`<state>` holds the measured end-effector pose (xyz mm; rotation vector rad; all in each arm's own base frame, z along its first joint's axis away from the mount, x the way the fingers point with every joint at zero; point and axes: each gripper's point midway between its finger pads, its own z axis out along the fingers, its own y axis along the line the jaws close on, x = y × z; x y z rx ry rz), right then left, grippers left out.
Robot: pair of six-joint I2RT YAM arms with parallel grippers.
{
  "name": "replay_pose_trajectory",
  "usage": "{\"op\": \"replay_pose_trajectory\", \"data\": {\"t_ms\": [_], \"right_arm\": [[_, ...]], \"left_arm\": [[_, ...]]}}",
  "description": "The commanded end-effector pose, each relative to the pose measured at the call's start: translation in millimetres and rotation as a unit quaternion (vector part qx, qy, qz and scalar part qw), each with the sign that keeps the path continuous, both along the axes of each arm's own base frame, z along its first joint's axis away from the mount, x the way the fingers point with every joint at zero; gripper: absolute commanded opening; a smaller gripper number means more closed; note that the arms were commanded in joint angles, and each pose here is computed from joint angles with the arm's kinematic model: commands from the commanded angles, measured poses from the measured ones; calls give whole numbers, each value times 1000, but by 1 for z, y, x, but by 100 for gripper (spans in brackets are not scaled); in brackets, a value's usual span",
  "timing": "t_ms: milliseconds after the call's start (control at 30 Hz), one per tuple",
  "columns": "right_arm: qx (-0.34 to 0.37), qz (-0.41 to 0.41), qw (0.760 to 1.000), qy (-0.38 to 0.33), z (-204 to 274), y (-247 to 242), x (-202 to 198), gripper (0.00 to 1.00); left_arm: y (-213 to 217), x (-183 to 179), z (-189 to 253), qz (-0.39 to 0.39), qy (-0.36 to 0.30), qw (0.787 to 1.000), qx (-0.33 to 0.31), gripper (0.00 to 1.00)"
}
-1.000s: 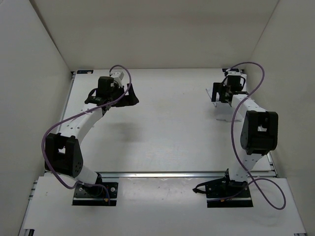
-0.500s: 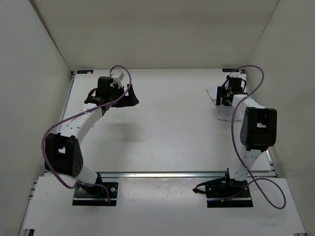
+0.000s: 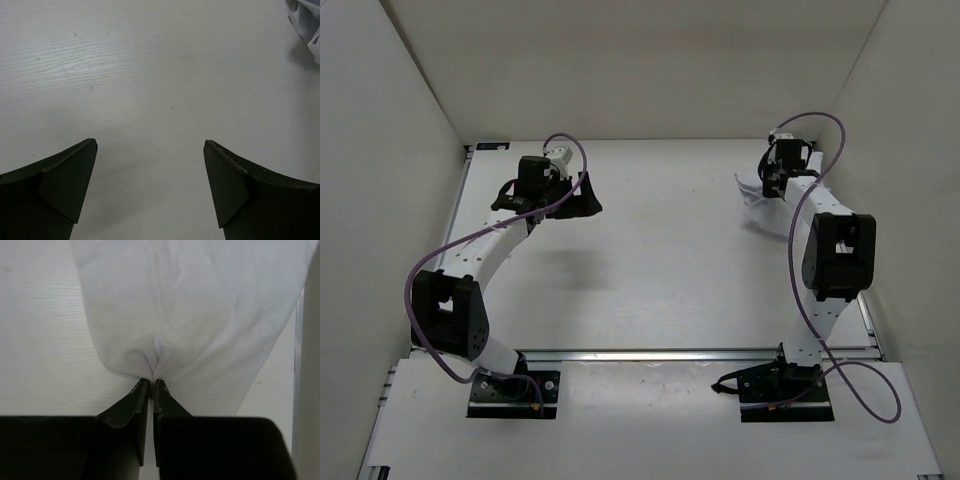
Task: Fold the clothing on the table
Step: Grab the skirt from the pile, then move the skirt to the center of the board
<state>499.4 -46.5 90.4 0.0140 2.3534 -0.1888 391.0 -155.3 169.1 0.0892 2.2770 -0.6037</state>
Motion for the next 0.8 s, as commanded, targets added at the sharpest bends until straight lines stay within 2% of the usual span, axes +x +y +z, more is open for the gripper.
{"op": "replay_pose_trajectory", "data": {"t_ms": [0, 67, 167, 200, 267, 367, 467, 533, 600, 633, 767], "right_arm": [[34, 119, 986, -115, 108, 87, 21, 0], [59, 152, 974, -156, 154, 121, 13, 0], [120, 237, 944, -196, 202, 184, -9, 0], [134, 259, 937, -194, 203, 205, -16, 0], [139, 286, 930, -187, 202, 226, -34, 0], [155, 313, 929, -124, 163, 246, -64, 0], [176, 284, 941, -56, 120, 237, -91, 0], [183, 237, 954, -21, 90, 215, -105, 32], [189, 215, 958, -13, 84, 192, -113, 76], [190, 207, 959, -14, 83, 185, -116, 89], [177, 180, 968, -14, 76, 167, -118, 95]], "left_arm": [[-2, 9, 24, -8, -32, 999, -8, 99], [2, 15, 31, 0, -43, 999, -10, 99], [4, 19, 38, 0, -51, 999, -6, 99], [4, 20, 42, 1, -56, 998, -6, 99], [8, 23, 46, 3, -63, 998, -4, 99], [5, 21, 46, -5, -65, 998, -3, 98], [0, 15, 39, -12, -55, 998, -5, 99], [-4, 9, 32, -20, -49, 999, -4, 99], [-9, 5, 30, -28, -49, 998, -4, 99], [-9, 2, 26, -31, -46, 998, -3, 99], [-22, -9, 12, -50, -28, 998, -8, 99]]}}
